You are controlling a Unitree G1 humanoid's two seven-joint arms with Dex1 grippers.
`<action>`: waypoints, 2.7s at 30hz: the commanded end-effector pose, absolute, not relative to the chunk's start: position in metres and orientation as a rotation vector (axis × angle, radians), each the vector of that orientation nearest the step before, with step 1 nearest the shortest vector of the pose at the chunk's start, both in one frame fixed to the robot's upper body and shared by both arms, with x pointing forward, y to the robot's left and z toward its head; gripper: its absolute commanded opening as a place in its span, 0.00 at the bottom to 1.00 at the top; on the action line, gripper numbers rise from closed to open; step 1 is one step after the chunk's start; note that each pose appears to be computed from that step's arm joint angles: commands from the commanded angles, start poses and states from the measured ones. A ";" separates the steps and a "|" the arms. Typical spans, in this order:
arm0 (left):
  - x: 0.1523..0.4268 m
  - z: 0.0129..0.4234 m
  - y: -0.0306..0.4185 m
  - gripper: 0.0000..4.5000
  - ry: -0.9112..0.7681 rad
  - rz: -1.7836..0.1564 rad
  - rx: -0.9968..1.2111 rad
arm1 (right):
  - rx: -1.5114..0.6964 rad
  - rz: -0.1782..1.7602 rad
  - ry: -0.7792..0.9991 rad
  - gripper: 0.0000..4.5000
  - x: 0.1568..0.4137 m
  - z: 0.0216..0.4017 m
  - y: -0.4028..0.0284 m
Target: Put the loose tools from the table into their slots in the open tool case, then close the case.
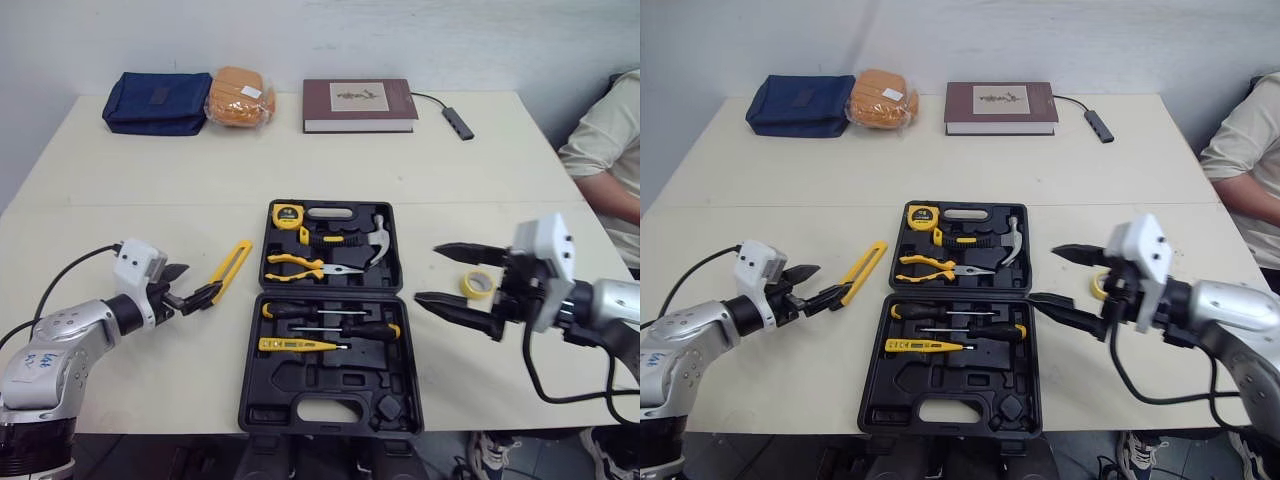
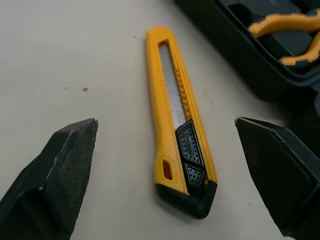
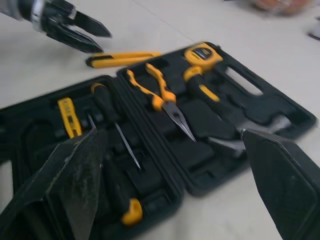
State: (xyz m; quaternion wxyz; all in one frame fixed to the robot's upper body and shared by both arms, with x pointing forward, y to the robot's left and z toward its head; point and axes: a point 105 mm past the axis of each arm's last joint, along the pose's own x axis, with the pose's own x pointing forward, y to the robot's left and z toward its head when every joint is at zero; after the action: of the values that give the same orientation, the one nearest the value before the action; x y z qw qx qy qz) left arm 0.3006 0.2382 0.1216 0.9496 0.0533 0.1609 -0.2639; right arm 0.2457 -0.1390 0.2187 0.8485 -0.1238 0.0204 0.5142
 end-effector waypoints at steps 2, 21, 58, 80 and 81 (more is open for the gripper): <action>0.311 0.109 0.232 0.99 0.366 -0.524 0.180 | -0.289 1.211 -0.009 1.00 0.239 0.229 -0.103; 0.304 0.152 0.225 0.28 0.244 -0.666 0.299 | -0.351 1.383 -0.041 1.00 0.240 0.236 -0.077; 0.223 0.104 0.079 0.40 0.519 -1.609 0.574 | -0.281 1.201 0.419 1.00 0.178 0.170 -0.146; 0.217 0.117 0.076 0.10 0.248 -1.733 0.230 | -0.303 1.236 0.380 1.00 0.183 0.168 -0.136; 0.217 0.115 0.077 0.01 0.252 -1.733 0.233 | -0.303 1.238 0.380 1.00 0.183 0.168 -0.136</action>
State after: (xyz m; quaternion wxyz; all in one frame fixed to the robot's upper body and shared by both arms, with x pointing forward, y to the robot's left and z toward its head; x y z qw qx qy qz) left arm 0.2200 0.0773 0.1152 0.6412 0.0938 0.1174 -0.7525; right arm 0.1854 -0.1404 0.1636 0.7913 -0.1357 0.1904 0.5649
